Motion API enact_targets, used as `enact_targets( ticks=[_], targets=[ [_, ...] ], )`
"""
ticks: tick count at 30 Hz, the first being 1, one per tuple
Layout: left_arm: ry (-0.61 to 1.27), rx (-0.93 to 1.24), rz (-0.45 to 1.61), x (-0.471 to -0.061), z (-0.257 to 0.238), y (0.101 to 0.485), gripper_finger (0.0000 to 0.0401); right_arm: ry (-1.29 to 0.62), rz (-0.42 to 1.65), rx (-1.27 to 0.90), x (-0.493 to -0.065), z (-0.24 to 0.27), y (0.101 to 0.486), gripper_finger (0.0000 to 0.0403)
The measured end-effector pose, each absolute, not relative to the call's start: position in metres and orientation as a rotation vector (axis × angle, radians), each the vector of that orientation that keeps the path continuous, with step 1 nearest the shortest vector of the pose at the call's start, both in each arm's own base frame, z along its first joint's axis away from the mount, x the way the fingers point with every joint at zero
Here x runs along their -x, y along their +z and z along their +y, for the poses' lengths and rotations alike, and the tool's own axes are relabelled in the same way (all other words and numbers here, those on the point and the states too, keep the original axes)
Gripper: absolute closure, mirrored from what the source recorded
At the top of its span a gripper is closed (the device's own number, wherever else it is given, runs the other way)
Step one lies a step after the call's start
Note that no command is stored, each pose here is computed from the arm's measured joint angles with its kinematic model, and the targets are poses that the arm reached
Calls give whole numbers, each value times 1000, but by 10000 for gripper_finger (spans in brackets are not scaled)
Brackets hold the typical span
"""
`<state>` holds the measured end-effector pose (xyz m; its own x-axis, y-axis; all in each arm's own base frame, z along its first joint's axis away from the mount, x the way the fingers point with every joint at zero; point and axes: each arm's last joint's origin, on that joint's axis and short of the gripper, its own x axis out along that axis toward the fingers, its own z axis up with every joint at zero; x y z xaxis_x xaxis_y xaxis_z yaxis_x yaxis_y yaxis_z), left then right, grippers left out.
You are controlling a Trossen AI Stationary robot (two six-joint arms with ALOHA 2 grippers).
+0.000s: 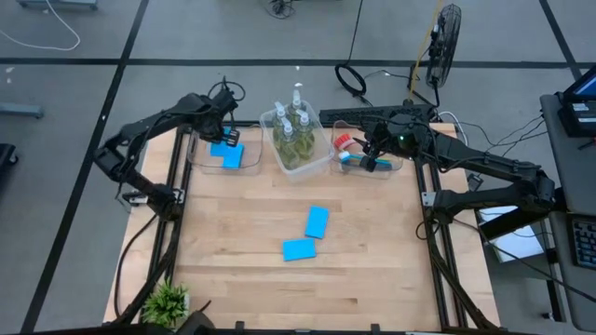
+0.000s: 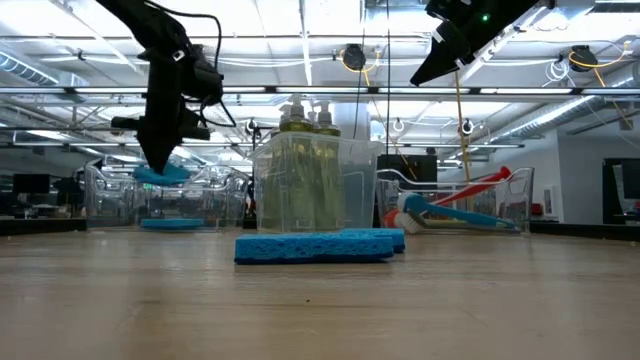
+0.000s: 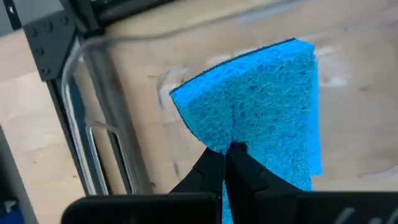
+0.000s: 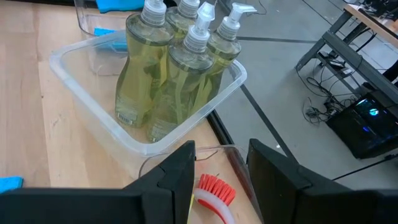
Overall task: Pick & Place Kitchen Sink Supplies
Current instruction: Put the sponge into the left transparent bin
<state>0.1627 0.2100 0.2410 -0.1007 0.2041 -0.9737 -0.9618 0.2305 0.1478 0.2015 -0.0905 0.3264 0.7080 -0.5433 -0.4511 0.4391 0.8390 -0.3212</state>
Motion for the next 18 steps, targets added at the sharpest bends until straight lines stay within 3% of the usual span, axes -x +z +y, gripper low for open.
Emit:
enact_targets(
  ticks=[13, 18],
  targets=[
    [1234, 897, 1391, -144, 204, 199, 399, -550, 561, 196, -202, -90, 326, 266],
    [1246, 892, 1354, -141, 209, 195, 379, -551, 551, 197, -202, -91, 327, 266]
  ],
)
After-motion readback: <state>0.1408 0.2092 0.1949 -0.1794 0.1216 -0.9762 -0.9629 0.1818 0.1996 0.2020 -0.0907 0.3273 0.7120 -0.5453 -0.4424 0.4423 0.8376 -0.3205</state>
